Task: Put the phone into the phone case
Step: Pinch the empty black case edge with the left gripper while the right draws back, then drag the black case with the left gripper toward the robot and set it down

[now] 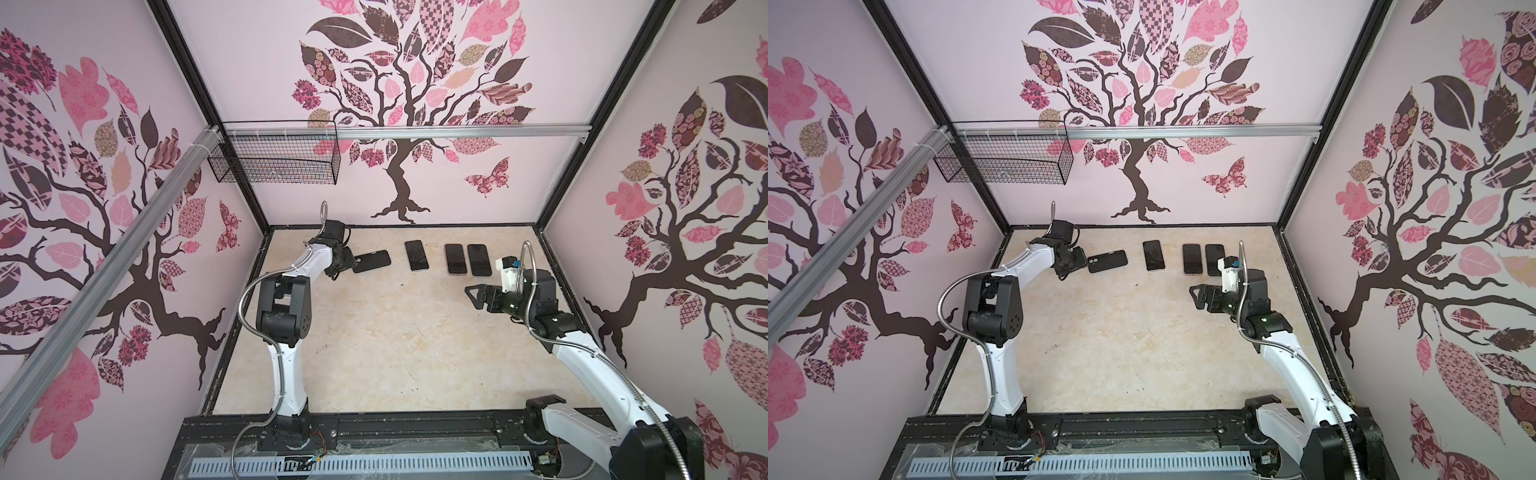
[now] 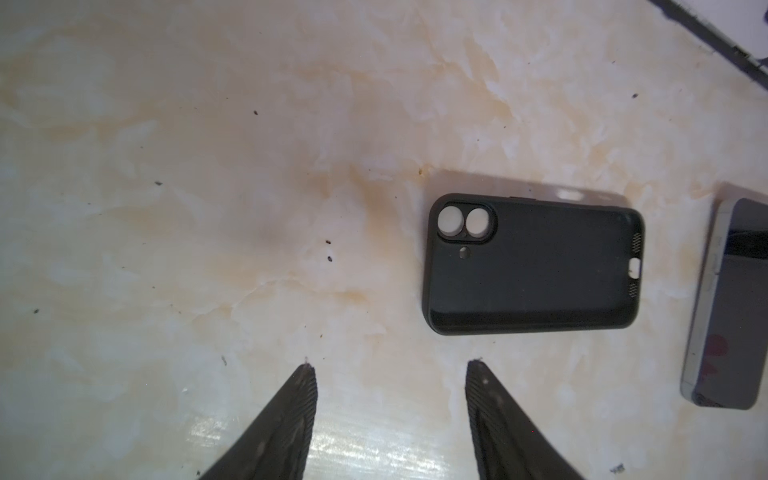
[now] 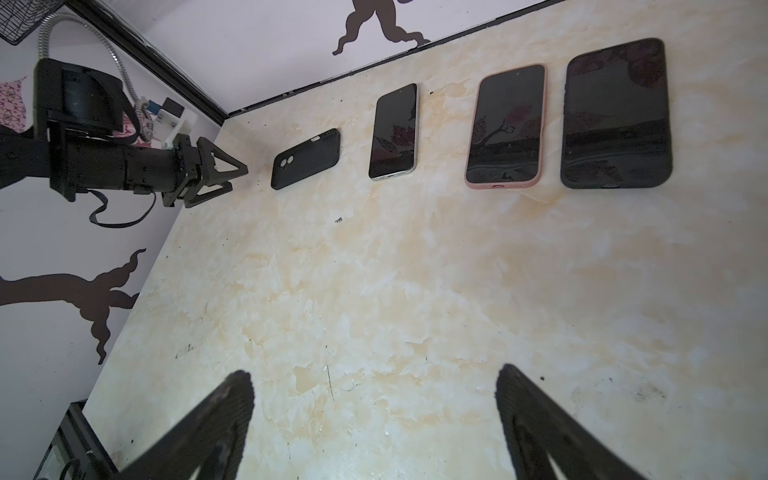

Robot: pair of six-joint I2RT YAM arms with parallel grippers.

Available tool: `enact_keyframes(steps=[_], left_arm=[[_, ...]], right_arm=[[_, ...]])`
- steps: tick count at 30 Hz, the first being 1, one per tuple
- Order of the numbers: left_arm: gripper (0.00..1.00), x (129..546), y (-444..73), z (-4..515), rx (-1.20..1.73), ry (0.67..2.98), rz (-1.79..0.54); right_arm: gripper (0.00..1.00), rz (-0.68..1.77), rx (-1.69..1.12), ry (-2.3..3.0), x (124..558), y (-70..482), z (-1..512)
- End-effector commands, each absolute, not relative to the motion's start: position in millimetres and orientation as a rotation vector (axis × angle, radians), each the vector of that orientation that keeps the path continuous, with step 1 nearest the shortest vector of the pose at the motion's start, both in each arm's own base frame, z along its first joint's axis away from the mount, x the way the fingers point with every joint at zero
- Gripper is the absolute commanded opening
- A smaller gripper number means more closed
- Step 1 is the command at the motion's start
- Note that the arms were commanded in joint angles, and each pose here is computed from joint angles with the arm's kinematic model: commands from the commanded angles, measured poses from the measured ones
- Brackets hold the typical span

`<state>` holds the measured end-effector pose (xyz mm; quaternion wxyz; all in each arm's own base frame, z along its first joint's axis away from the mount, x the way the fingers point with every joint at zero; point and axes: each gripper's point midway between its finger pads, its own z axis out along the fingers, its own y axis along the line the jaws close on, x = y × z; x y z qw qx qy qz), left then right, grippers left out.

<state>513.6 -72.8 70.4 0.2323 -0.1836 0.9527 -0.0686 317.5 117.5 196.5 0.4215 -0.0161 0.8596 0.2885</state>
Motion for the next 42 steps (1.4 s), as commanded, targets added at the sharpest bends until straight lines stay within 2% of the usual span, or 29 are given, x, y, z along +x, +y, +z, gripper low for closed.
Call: enact_keyframes(steps=[1, 11, 25, 27, 30, 37, 42], left_arm=[[0.57, 530.5, -67.9, 74.3, -0.515, 2.599, -0.156], [0.53, 551.6, -78.9, 56.4, -0.497, 2.628, -0.208], [0.48, 542.3, -85.1, 22.9, -0.507, 2.699, -0.229], [0.42, 541.6, -85.2, 20.7, -0.502, 2.705, -0.225], [0.26, 540.1, -85.4, 19.6, -0.492, 2.714, -0.22], [0.22, 533.0, -80.9, 19.1, -0.456, 2.734, -0.142], [0.11, 526.0, -80.2, 20.0, -0.428, 2.75, -0.126]], right_arm=[[0.94, 0.756, -0.069, 2.117, 312.1, 122.7, 209.3], [0.93, 0.758, -0.067, 2.117, 309.0, 122.5, 210.0], [0.93, 0.748, -0.052, 2.129, 310.5, 121.0, 205.3], [0.93, 0.748, -0.052, 2.13, 310.5, 120.9, 205.1], [0.93, 0.743, -0.049, 2.13, 310.6, 120.3, 204.7], [0.92, 0.74, -0.045, 2.131, 310.2, 119.4, 204.6], [0.92, 0.74, -0.045, 2.133, 309.3, 119.4, 204.1]])
